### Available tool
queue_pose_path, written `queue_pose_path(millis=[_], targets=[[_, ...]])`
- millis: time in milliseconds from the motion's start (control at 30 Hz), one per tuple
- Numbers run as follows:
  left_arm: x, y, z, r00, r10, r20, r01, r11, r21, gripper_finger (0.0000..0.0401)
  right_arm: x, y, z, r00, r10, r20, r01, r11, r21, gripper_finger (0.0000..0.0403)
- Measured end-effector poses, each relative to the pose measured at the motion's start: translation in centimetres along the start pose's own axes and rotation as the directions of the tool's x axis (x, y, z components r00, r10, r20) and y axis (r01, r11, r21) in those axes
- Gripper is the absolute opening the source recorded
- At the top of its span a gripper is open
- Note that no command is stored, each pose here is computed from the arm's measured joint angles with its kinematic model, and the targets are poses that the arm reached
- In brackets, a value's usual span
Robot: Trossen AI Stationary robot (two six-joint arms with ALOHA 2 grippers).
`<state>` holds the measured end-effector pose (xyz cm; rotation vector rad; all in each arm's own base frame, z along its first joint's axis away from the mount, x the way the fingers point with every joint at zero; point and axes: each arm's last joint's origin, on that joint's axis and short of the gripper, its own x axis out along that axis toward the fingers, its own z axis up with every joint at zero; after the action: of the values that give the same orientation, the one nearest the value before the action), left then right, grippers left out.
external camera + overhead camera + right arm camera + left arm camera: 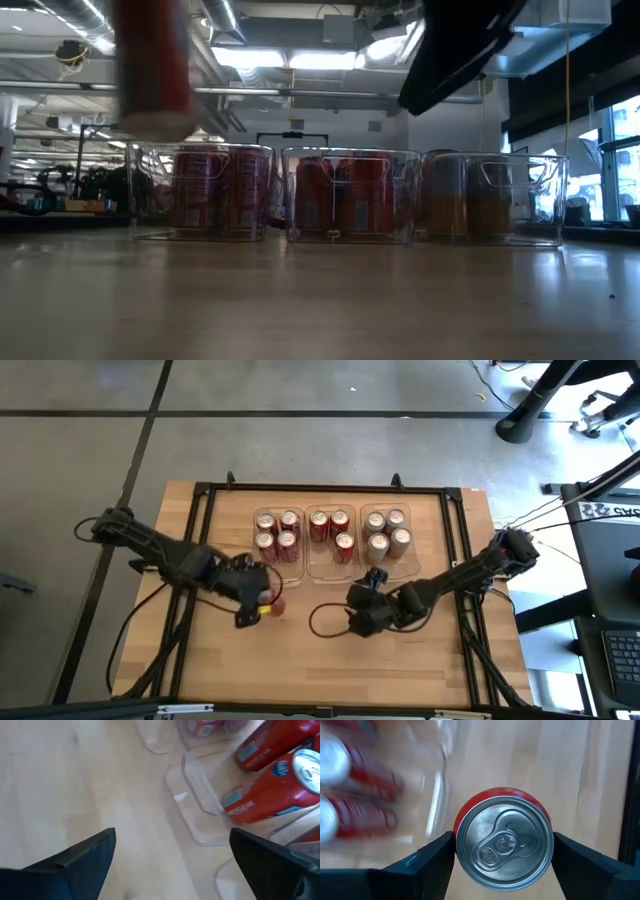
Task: Sort soda cans
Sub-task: Put the orange soda can into the middle transparent bin
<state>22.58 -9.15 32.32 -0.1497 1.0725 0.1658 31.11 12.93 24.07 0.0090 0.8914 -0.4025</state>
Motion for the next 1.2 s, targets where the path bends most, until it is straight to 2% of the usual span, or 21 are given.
queue_pose_path(millis=[300, 500, 600, 900, 1100, 1200], targets=[[-1.4, 3.4, 5.3, 0.968, 0.01, 0.252, -0.009, 1.0, -0.003, 0.0281, -1.3, 1.7, -1.3, 0.999, 0.044, -0.003, -0.044, 0.998, -0.046, 0.039], [-0.7, 6.5, 7.9, 0.934, 0.081, 0.349, -0.08, 0.997, -0.019, 0.0281, -1.8, 2.1, -1.6, 0.998, 0.06, -0.001, -0.06, 0.998, -0.026, 0.039], [0.7, 7.8, 8.9, 0.934, 0.121, 0.336, -0.123, 0.992, -0.015, 0.0281, -1.8, 2.2, -1.7, 0.998, 0.062, 0.0, -0.062, 0.998, -0.011, 0.039], [5.3, 10.5, 11.7, 0.961, 0.21, 0.179, -0.211, 0.977, -0.016, 0.0281, -1.8, 2.2, -1.7, 0.998, 0.056, 0.005, -0.056, 0.998, -0.005, 0.039], [8.4, 11.4, 12.1, 0.967, 0.235, 0.096, -0.233, 0.972, -0.024, 0.0281, -1.8, 2.2, -1.6, 0.999, 0.049, 0.014, -0.049, 0.999, -0.003, 0.039], [9.8, 12.0, 12.3, 0.967, 0.247, 0.06, -0.243, 0.967, -0.07, 0.0281, -1.8, 2.2, -1.6, 0.999, 0.049, 0.015, -0.049, 0.999, -0.002, 0.039]])
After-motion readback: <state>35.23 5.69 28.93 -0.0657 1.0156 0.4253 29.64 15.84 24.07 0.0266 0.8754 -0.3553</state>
